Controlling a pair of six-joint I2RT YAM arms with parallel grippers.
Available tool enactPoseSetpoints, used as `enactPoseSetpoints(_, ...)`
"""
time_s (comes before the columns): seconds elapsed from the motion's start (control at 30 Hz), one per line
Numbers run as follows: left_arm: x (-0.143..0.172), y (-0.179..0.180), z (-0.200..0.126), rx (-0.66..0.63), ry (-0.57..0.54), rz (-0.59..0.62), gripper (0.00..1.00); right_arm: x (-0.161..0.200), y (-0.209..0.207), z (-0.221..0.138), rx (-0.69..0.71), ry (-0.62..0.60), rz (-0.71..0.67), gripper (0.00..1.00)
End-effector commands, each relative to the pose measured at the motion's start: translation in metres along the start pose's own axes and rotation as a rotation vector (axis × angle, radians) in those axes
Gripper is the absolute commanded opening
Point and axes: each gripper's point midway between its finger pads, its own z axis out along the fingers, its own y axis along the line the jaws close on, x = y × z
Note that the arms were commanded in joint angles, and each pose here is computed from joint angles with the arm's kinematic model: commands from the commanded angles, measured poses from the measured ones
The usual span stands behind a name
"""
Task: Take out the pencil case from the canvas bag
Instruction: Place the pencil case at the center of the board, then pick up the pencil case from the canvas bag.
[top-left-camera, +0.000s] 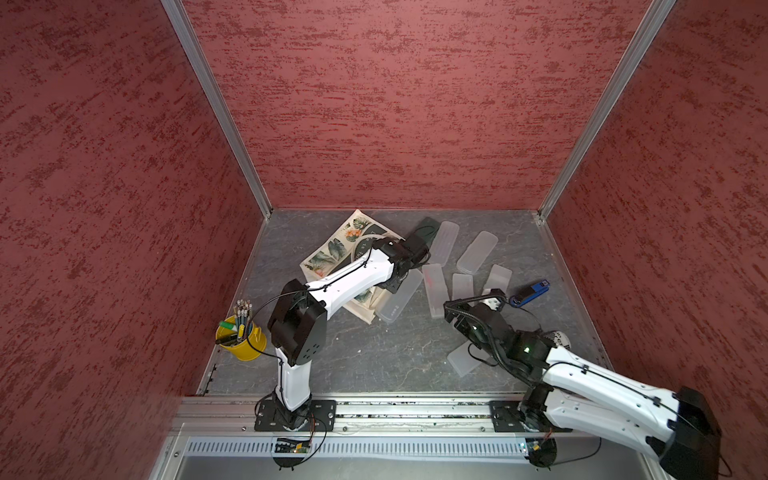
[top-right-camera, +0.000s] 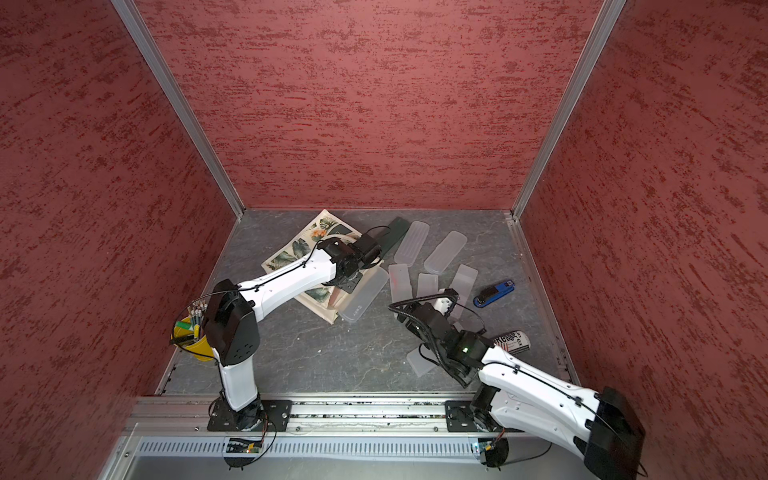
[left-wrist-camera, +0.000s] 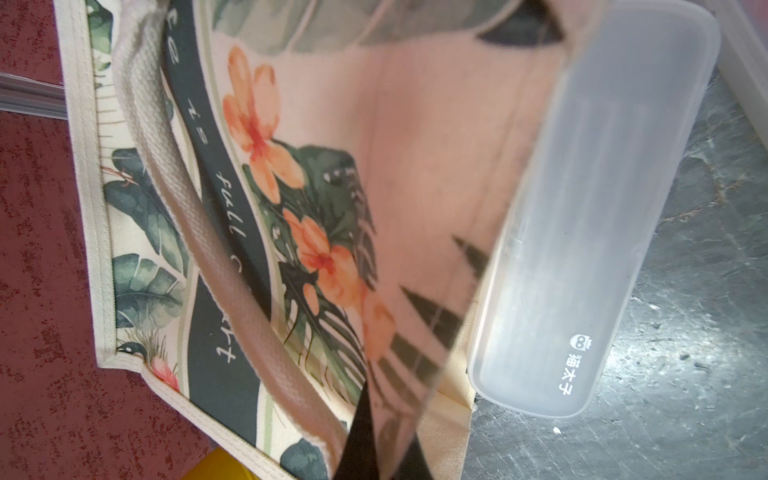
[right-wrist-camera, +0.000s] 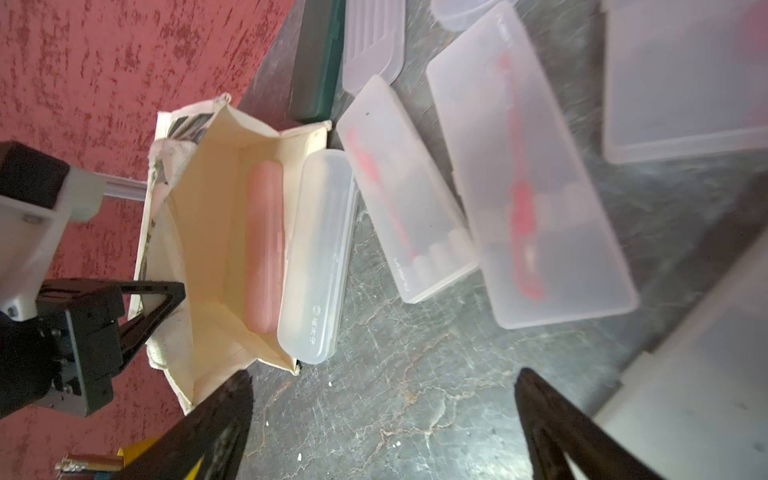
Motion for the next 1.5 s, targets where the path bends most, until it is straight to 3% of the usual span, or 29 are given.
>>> enactPoseSetpoints(0.0,-0.003,0.007,-0.018,0.004,-0.034,-0.008,0.00,0.010,0.049,0.015,-0.162,0.039,0.033,0.99)
enactPoseSetpoints(0.4,-0.003,0.013,-0.027,-0.007,-0.045,-0.018,0.00,0.052,0.101,0.083,-0.220,0.157,0.076,0.99)
enactPoseSetpoints(0.53,-0.005,0.015,-0.031,-0.007,-0.049,-0.021,0.00,0.055,0.115,0.086,-0.370,0.145,0.134,0.99)
enactPoseSetpoints(0.8,-0.007,0.021,-0.037,-0.024,-0.058,-0.028,0.00,0.062,0.138,0.106,-0.447,0.149,0.163,0.99)
enactPoseSetpoints(1.13,-0.006,0.026,-0.044,-0.035,-0.064,-0.028,0.00,0.082,0.168,0.149,-0.456,0.197,0.150,0.99)
enactPoseSetpoints(1.3,-0.008,0.031,-0.050,-0.044,-0.068,-0.022,0.00,0.092,0.167,0.173,-0.429,0.220,0.154,0.99)
enactPoseSetpoints(1.47,-0.008,0.039,-0.055,-0.064,-0.076,-0.018,0.00,0.092,0.155,0.173,-0.406,0.206,0.151,0.99)
